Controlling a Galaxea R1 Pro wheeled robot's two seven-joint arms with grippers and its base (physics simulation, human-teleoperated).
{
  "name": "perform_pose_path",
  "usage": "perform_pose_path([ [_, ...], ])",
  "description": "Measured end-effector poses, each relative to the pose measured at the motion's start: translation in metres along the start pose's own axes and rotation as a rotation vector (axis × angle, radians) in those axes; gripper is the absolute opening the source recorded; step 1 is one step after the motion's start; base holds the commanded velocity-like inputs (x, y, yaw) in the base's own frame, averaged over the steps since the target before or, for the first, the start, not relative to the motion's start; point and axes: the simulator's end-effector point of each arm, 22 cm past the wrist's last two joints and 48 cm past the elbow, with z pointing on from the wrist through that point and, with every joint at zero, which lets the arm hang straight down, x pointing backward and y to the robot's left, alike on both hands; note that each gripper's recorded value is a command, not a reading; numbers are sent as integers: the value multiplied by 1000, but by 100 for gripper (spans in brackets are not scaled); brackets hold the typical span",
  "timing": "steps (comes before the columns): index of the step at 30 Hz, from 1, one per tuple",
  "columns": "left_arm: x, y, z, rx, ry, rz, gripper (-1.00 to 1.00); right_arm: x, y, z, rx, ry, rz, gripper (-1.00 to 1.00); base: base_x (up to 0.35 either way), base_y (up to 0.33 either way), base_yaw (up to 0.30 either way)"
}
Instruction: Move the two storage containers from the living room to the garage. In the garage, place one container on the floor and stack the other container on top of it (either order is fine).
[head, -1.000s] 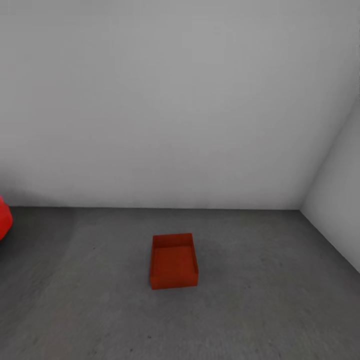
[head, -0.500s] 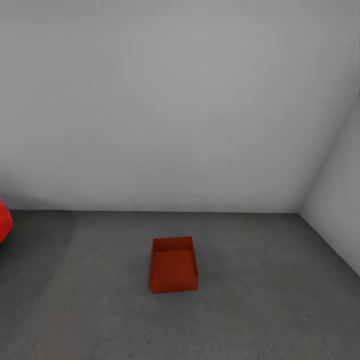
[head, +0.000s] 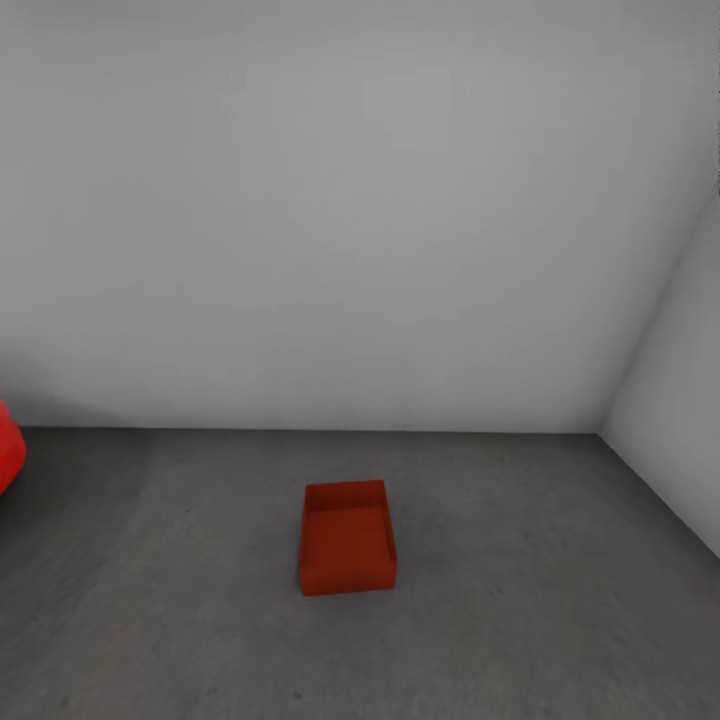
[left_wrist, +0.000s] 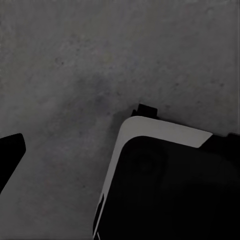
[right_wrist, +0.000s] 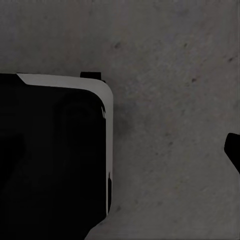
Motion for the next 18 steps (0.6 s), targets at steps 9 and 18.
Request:
perform_pose_path([
  [9,-5,-2,-1,4,-13,-3,100,-5,0,0,0,-14,1,100,0,0,0],
  [18,-11,-5,2,9,-26,-6,100,-11,0,5,1,-27,2,100,0,0,0],
])
